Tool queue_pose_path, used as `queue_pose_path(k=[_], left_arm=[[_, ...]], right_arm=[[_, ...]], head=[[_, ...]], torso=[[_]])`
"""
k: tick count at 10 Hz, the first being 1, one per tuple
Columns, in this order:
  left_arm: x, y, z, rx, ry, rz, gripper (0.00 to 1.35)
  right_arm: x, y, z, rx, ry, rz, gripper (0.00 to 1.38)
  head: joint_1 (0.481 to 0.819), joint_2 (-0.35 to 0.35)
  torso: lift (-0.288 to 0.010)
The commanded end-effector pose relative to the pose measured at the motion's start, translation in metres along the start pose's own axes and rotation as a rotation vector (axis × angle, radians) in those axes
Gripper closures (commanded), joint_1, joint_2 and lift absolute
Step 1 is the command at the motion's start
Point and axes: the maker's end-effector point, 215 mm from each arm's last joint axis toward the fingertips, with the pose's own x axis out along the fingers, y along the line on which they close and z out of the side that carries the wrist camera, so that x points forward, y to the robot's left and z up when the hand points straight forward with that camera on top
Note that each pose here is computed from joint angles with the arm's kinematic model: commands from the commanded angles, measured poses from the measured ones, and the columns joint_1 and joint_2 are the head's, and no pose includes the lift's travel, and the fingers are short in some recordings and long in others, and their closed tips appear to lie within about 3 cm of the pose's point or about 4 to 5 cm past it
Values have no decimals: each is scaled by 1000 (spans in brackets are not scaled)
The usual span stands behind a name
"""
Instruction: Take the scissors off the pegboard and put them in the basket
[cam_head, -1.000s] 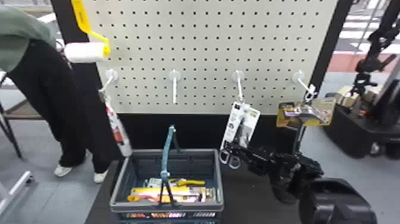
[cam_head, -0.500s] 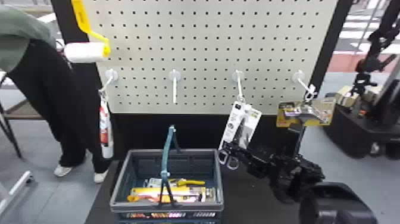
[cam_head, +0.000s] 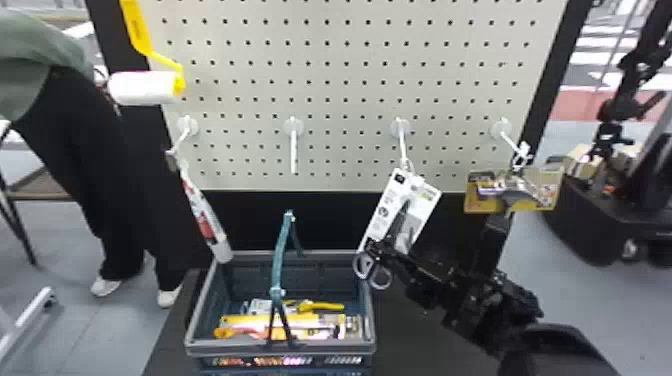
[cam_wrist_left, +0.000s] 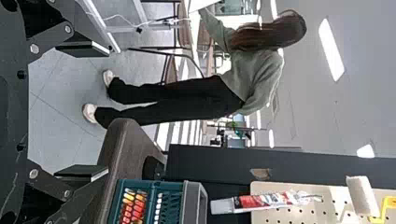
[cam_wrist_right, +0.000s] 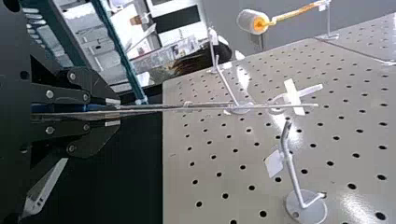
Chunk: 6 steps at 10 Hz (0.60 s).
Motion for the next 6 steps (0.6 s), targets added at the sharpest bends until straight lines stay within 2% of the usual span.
queue_pose_path(k=[1,3,6], left_arm=[[0,-1,0,-1,0,-1,386],[0,-2,-1,-3,0,-4,386],[2,-5,0,-5,-3,-8,386]], right_arm=[[-1,15,-2,42,-38,1,1116],[7,32,-15,117,-79,-6,1116],[21,31,-29,170,-93,-25,1116]], head=[[549,0],[549,0],[549,0]], torso=[[-100],[-100],[-100]])
